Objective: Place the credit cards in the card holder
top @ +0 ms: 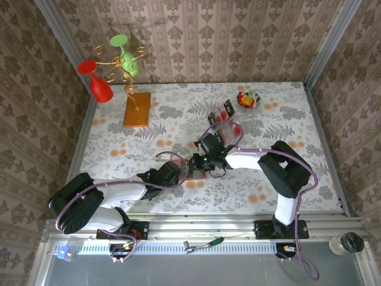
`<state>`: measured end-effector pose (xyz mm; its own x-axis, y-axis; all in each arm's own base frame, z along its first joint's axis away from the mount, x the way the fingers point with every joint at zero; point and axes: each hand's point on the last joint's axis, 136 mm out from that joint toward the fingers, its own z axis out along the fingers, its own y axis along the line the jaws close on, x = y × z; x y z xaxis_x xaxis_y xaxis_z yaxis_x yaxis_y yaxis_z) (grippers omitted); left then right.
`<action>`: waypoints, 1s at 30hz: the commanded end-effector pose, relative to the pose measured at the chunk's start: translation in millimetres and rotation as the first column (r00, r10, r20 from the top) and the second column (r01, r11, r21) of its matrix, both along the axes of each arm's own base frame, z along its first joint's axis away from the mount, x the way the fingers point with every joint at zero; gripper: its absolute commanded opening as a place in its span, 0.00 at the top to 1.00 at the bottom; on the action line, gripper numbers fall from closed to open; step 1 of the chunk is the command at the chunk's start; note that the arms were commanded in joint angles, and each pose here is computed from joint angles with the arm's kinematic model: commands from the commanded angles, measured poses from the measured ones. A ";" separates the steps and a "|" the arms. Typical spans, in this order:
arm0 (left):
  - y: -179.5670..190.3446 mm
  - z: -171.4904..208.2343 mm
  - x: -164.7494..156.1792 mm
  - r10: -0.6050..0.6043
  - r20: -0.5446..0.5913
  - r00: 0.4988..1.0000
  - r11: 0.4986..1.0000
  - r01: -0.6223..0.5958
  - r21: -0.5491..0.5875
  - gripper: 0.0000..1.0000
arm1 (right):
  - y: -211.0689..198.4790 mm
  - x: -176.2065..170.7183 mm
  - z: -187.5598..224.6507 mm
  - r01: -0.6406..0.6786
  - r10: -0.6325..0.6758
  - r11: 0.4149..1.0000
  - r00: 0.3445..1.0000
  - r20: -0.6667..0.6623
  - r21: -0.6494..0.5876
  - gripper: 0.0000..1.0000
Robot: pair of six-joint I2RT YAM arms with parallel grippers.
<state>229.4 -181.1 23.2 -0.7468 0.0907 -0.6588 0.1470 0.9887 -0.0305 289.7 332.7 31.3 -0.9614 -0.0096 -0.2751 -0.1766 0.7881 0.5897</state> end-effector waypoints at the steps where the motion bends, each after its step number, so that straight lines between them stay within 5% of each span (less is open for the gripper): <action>1: 1.6 -0.5 -1.8 0.009 0.006 1.000 1.000 -0.009 -0.001 0.29 | 9.1 -7.0 -8.3 -0.023 0.023 1.000 0.999 -0.047 -0.002 0.82; 15: 34.4 9.4 -3.6 0.103 -0.005 0.995 0.994 -0.103 -0.028 0.29 | 12.6 -6.9 -6.4 0.001 0.000 1.000 0.998 -0.058 0.012 0.82; 30: 27.0 -7.0 -0.7 0.075 -0.035 0.997 0.997 -0.075 -0.004 0.29 | 17.8 -7.8 -7.1 -0.020 0.018 0.999 0.998 -0.060 -0.029 0.82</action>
